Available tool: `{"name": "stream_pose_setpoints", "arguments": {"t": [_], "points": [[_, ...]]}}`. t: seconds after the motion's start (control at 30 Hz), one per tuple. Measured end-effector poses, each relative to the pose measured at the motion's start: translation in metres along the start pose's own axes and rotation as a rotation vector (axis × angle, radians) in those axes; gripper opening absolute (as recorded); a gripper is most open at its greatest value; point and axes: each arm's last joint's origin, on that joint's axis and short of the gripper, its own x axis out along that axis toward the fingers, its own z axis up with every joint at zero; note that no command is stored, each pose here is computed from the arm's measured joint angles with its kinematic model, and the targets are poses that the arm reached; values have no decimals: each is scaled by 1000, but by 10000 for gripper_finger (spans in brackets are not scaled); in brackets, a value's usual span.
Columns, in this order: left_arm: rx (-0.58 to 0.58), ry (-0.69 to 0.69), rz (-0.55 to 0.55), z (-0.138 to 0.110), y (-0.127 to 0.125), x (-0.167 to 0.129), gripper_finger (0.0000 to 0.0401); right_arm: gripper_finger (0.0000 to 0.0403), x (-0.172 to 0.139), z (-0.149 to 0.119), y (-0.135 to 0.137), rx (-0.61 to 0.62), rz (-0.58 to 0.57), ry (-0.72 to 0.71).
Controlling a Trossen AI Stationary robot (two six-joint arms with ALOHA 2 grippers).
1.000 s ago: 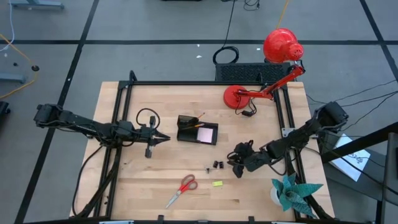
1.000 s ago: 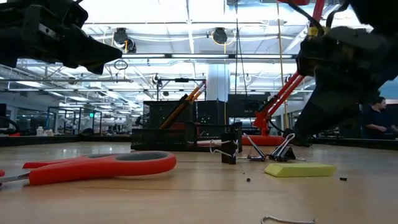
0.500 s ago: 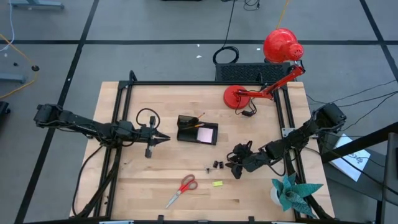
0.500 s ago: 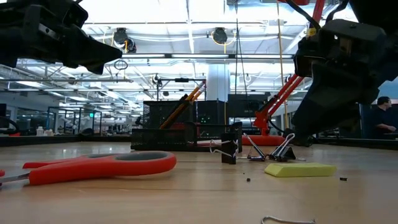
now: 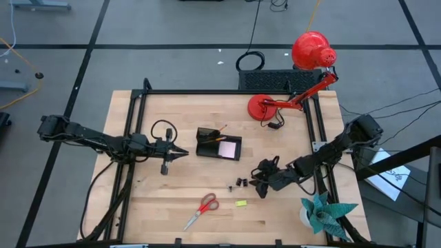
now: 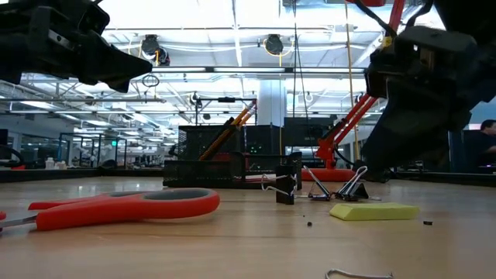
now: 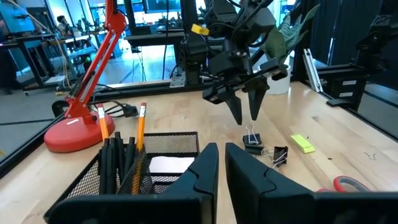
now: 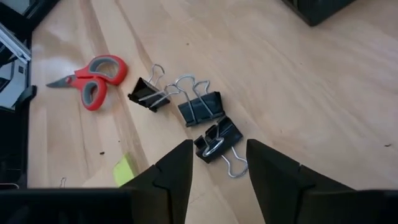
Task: Pick and place office supplies into organizer
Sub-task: Put the black binder clip into the black desk organizer
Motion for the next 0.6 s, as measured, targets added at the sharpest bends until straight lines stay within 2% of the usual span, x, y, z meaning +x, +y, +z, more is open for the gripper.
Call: {"name": "stream_pose_setpoints", "arguments": {"t": [0.37,0.6], "points": [[0,3,0,0,0,0,37,146,16,-6,-7,9,-18,27],[0,8,0,-1,0,0,37,146,18,-2,-4,11,22,-6]]}}
